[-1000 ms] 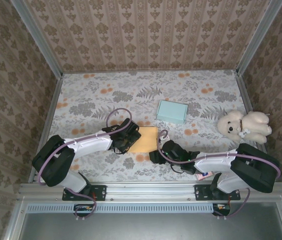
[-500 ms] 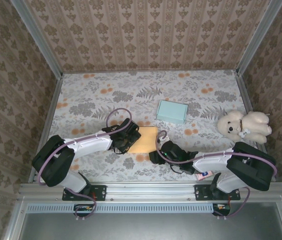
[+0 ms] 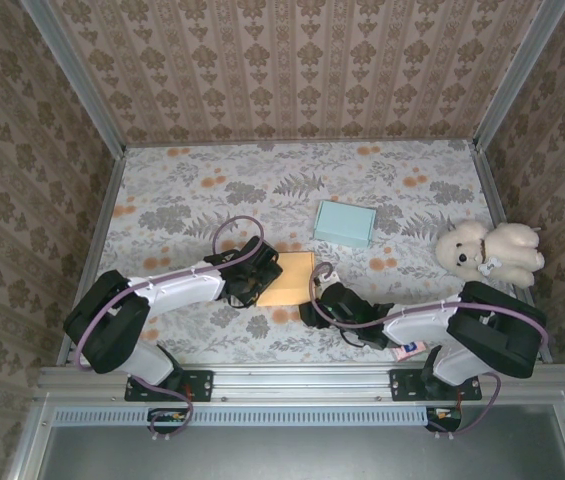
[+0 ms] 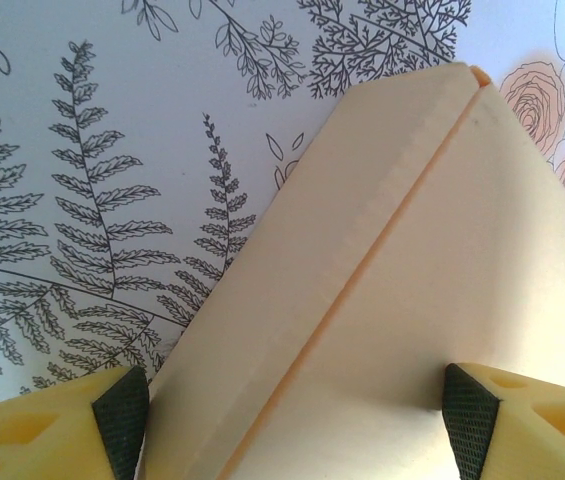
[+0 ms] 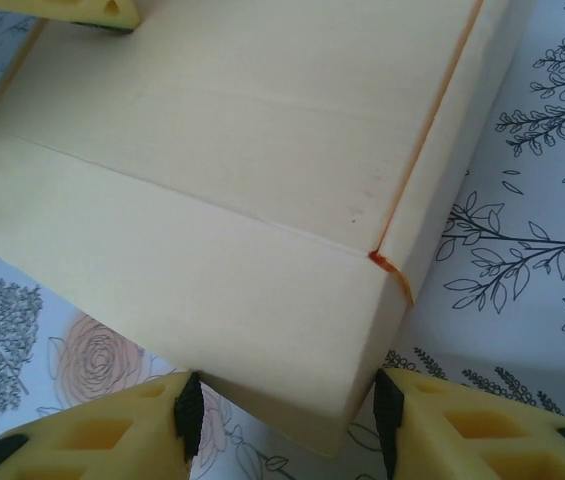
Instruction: Fold the paper box
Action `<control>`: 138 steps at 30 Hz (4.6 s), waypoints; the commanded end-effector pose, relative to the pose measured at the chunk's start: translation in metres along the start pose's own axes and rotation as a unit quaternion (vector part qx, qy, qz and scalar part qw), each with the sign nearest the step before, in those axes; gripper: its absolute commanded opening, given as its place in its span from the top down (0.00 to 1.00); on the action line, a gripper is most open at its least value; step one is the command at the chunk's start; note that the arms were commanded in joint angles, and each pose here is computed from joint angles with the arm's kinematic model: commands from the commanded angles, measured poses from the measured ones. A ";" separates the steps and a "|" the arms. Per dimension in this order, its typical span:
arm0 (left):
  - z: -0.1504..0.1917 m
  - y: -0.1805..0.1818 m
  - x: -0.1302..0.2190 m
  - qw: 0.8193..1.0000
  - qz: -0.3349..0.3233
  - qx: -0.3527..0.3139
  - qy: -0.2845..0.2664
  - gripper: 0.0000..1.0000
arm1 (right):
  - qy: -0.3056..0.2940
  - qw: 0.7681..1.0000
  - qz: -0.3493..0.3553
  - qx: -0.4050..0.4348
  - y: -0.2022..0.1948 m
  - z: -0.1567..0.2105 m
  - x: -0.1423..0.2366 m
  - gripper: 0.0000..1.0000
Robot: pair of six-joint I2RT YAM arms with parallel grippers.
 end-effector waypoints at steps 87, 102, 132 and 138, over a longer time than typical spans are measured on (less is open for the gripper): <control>-0.072 -0.015 0.026 0.930 0.178 -0.300 -0.117 0.08 | 0.083 0.968 -0.069 -0.227 -0.045 -0.089 -0.036 1.00; -0.069 -0.016 -0.001 0.916 0.212 -0.326 -0.097 0.10 | 0.117 0.949 -0.053 -0.288 -0.072 -0.075 -0.052 1.00; 0.022 -0.042 -0.047 0.819 0.398 -0.403 0.090 0.36 | 0.152 0.944 -0.019 -0.293 -0.087 -0.068 -0.072 1.00; 0.047 -0.046 -0.037 0.804 0.411 -0.415 0.110 0.40 | 0.144 0.943 -0.028 -0.299 -0.087 -0.068 -0.072 1.00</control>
Point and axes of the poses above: each hand's point on the last joint's axis, 136 mm out from that joint toward the fingers, its own x axis back along the fingers, its own y axis along the line the jaws close on, z = x × y, the point moved 10 cm from there along x, back along the fingers, and after that the axes turned 1 degree about x, right-handed, at the moved point
